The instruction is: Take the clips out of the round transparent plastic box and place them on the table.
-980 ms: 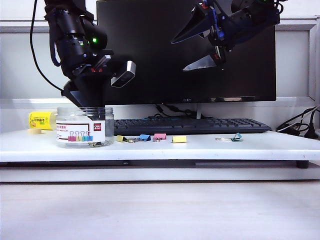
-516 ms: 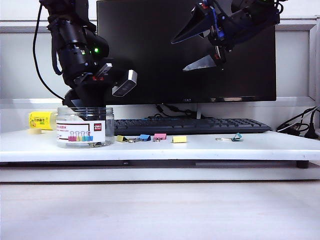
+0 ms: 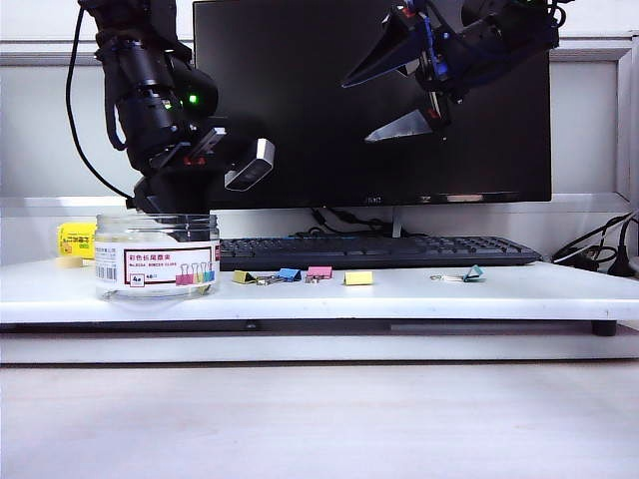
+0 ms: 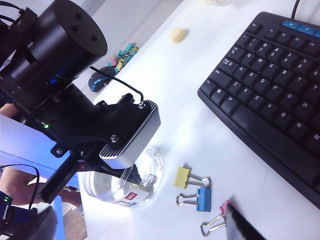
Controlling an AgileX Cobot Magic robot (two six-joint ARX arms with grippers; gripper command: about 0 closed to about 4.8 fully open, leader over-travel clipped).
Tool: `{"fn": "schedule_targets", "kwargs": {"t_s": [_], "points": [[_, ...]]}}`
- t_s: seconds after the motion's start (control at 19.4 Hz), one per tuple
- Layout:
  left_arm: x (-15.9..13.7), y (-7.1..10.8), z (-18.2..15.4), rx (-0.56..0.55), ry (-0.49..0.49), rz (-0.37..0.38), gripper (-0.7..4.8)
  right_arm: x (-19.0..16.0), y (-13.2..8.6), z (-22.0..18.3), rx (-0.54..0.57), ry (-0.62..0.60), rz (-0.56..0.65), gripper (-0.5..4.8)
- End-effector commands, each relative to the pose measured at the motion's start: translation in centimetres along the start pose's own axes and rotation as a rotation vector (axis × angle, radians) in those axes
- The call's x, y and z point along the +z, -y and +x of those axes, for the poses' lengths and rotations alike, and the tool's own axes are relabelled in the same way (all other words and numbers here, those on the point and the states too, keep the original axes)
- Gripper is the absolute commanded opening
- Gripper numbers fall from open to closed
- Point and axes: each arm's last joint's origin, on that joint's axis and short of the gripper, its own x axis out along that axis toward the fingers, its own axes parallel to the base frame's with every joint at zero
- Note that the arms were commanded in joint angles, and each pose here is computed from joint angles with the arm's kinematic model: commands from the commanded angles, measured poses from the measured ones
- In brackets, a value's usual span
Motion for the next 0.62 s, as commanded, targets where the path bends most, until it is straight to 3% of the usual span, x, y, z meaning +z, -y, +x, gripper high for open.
{"fn": "schedule_targets", "kwargs": {"t_s": [0.05,0.62], "points": [[-0.1,-0.3,-0.2,0.078,-0.025,-0.005,-0.03,0.2,-0.3,-0.1,0.006,0.006,-0.018,4.29],[-0.2,-1.8,-1.2,0.154,0.028,-0.052,-0.03,0.3,-0.3,-0.1,0.002,0.012,-0.029,4.29]]}}
